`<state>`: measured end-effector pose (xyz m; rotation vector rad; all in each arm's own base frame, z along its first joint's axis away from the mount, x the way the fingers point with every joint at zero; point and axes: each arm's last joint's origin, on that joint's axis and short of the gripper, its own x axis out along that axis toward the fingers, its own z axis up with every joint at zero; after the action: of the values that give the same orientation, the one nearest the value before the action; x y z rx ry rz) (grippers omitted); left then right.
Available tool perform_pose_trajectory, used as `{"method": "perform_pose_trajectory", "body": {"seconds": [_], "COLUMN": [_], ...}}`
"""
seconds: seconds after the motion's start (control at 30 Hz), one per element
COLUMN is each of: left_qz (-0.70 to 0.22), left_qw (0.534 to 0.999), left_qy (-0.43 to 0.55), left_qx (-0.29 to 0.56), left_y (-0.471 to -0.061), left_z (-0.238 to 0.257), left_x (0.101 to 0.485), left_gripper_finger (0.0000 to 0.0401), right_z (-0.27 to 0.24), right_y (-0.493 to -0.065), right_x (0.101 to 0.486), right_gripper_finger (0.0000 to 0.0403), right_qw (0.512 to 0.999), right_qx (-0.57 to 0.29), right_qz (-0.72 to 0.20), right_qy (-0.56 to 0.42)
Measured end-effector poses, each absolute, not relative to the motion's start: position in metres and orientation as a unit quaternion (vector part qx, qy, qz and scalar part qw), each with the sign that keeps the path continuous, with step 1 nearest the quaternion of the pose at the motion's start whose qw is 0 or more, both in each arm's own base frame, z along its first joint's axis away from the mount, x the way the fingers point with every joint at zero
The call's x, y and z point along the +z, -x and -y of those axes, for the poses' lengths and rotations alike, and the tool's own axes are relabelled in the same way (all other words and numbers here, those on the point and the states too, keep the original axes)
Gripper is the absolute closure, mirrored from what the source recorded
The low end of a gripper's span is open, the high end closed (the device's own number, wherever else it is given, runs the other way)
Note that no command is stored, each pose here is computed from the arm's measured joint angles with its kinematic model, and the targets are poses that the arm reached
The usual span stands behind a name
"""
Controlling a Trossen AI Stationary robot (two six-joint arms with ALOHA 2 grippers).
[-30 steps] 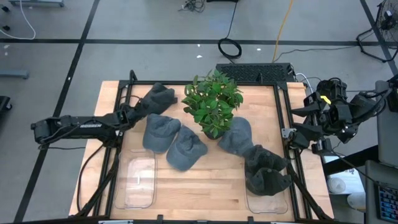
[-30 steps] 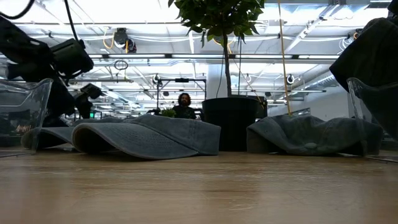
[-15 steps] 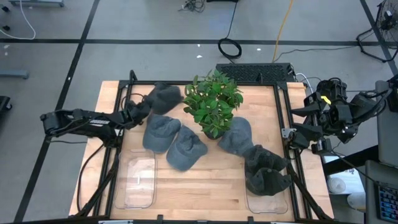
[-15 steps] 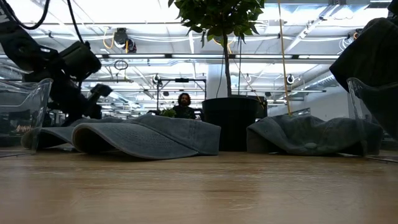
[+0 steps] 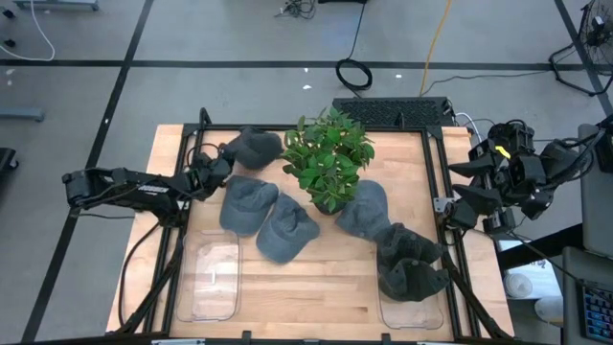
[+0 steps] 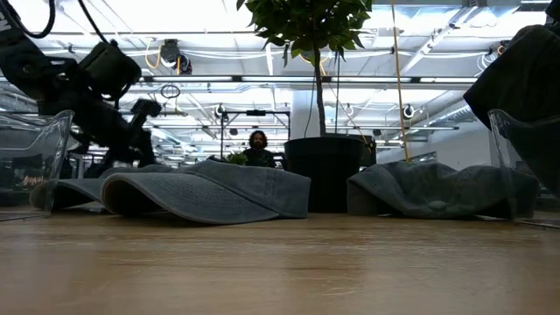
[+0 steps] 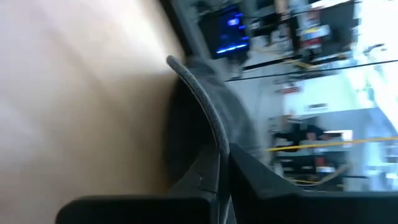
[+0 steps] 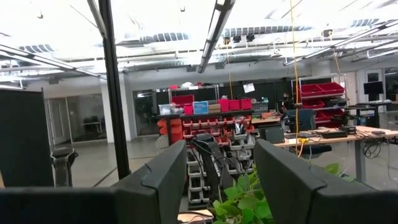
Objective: Pick & Place hat
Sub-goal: Put the black cap into the right transparent bin
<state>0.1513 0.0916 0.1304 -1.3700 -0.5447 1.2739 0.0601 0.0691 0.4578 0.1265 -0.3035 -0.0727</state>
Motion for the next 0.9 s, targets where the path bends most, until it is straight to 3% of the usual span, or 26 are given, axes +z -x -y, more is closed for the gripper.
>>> {"method": "perform_pose_trajectory", "body": {"seconds": [0.53,0.9], "left_qz": [0.326,0.438], "left_qw": [0.635,0.727], "left_qy": [0.543,0.371], "left_qx": [0.443,0.377], "left_y": [-0.167,-0.156], "left_z": [-0.073,-0.064], "left_x": [0.169,0.226], "left_gripper_finger": [0.0389,0.0389], "right_z": [-0.067,-0.065], "right_y": [-0.059,-0.059], "right_x": [0.459,0.46], "right_gripper_finger": [0.0222,0.0222], "right_qw": [0.986,0.985], "right_qx": [-0.044,-0.063], "right_qz": [0.154,0.144], "right_qy": [-0.049,-0.067]}}
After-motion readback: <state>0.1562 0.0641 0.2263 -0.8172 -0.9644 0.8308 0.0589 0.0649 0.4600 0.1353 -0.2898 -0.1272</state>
